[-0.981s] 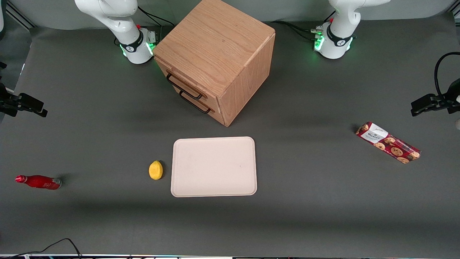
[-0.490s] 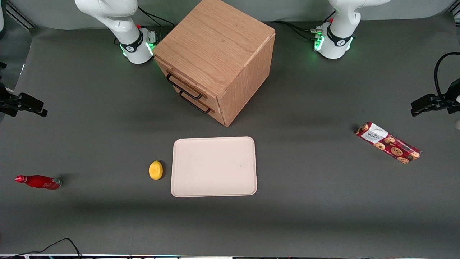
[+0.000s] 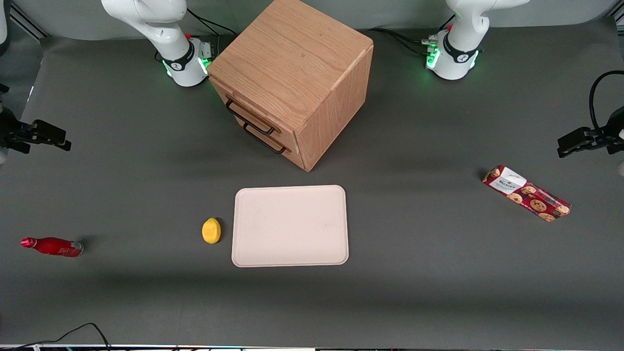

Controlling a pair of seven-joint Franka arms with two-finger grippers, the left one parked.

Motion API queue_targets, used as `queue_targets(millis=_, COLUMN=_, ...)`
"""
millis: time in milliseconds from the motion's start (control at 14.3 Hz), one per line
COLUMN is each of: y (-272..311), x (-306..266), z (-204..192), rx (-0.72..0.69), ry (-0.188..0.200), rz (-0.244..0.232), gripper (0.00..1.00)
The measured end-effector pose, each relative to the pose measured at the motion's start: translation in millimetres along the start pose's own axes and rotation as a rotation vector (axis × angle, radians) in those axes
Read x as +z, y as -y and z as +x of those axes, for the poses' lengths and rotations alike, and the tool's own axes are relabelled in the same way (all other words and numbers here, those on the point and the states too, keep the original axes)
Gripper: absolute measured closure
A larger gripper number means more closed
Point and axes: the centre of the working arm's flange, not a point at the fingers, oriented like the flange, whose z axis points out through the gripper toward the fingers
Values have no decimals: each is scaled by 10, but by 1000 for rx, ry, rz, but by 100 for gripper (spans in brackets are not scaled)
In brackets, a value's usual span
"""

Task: Open upper drawer
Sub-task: 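Move the right gripper toward the upper drawer's black handle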

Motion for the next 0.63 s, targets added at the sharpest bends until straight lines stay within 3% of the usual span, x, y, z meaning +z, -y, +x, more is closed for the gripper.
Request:
queue_targets(millis=350, y=464, x=43, z=-4, rx=-197, ry=61, rz=40, gripper=0)
queue_targets(millis=631, y=696, x=96, z=-15, rx=-357, ry=70, rz=162, gripper=0)
